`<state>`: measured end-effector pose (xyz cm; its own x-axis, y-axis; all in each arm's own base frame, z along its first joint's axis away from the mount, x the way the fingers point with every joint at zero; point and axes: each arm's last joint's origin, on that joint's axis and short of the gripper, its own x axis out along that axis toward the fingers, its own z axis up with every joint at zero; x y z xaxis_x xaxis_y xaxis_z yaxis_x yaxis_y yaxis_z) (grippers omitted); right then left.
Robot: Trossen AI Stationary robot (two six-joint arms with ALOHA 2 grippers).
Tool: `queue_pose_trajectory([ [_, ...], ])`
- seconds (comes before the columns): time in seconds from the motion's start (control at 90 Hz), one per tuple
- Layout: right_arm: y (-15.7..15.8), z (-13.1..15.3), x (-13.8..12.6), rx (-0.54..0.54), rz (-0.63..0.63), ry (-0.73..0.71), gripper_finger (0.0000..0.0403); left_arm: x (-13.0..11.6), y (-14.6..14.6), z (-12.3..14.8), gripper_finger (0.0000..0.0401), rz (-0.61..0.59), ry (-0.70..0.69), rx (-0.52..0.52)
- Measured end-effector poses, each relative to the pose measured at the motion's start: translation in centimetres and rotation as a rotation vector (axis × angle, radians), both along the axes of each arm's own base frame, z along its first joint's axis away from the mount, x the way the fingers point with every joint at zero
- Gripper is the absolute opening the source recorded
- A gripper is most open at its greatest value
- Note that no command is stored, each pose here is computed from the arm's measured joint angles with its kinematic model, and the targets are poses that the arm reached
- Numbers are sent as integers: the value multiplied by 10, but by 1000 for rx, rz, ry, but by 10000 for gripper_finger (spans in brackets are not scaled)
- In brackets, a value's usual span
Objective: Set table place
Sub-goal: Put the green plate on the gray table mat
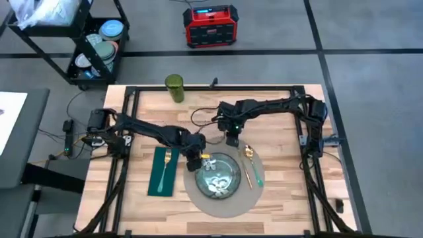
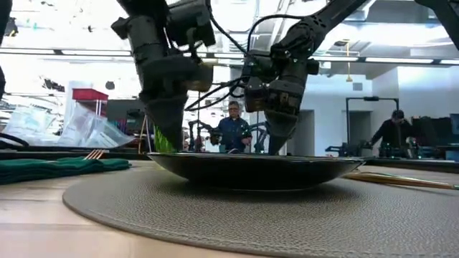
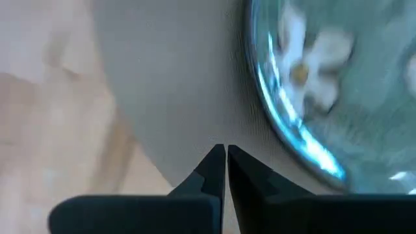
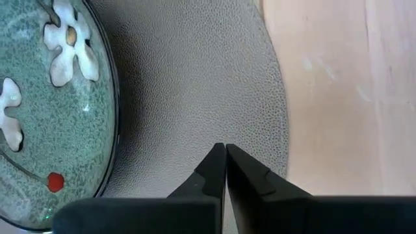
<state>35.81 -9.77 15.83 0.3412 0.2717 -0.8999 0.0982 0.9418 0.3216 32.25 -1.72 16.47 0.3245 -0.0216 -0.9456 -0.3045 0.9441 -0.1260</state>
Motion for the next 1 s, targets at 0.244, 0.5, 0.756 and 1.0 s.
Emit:
queue_pose_trajectory([
  [0.244,4,0,0,4,10,12,0,8,-5,-12,0,-3,-10,-31],
  [0.5,5,-1,-1,6,13,20,0,3,-2,-20,0,-95,79,7],
  [0.756,5,-1,-2,8,18,29,0,2,7,-33,0,-98,148,18],
  [1.0,5,-1,-2,5,30,30,0,-8,36,-33,0,-55,244,58],
])
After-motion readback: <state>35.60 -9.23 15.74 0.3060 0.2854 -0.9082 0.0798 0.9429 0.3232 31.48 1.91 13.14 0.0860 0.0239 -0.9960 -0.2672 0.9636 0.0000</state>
